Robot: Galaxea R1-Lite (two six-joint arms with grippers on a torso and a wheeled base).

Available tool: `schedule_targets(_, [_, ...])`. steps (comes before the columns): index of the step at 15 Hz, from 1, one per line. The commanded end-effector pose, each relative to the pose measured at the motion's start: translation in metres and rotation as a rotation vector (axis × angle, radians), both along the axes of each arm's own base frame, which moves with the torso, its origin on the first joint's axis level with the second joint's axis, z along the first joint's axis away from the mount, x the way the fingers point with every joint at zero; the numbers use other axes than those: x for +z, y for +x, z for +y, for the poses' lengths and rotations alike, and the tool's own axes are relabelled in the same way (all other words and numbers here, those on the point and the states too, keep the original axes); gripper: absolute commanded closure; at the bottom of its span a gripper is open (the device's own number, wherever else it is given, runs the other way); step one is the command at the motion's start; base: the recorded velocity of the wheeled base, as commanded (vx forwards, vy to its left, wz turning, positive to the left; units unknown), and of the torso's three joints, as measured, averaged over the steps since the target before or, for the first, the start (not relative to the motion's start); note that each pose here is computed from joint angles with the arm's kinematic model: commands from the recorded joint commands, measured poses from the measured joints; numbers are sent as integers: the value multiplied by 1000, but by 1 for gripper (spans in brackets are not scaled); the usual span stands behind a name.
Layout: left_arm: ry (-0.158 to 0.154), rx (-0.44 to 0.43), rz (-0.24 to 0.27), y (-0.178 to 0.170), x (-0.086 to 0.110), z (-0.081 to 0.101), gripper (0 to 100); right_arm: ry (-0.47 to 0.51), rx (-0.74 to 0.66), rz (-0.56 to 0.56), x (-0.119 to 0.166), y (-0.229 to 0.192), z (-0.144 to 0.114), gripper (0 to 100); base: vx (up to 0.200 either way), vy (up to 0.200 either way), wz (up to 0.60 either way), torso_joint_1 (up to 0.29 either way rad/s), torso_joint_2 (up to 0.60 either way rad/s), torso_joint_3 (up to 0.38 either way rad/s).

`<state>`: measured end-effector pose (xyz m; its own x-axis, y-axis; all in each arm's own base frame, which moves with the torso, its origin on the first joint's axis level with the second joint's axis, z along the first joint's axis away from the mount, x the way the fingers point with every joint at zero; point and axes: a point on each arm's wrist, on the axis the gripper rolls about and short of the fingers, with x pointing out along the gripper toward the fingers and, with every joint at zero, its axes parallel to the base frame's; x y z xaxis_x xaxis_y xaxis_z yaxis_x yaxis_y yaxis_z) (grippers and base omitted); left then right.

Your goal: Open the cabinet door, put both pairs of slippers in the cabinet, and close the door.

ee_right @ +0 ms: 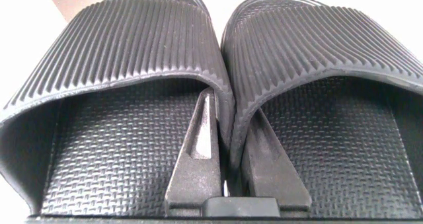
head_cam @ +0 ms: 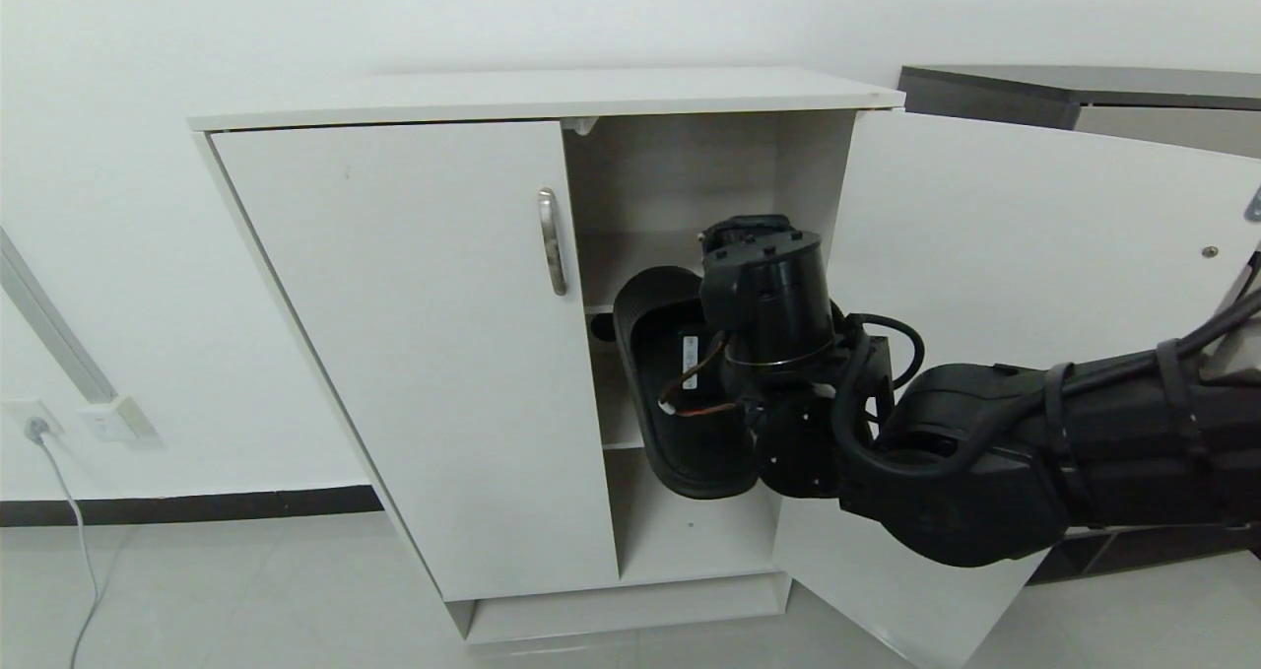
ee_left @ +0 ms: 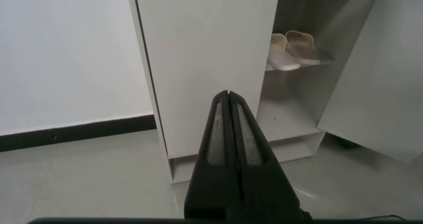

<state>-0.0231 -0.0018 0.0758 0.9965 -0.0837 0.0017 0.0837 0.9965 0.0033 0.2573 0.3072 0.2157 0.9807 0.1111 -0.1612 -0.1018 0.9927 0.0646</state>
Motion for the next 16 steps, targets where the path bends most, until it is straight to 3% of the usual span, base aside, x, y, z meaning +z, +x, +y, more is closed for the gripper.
schedule_targets(1, [0,-1,2,0,0,0,100,-9,3,8,-4,0,1,100,0,0,0,0,0,0])
schedule_targets(7, [0,-1,2,0,0,0,100,-20,0,16,-9,3,2,100,0,0,0,0,0,0])
schedule_targets(16, [0,-1,2,0,0,0,100,-15,-1,7,-6,3,1,100,200,0,0,0,4,2])
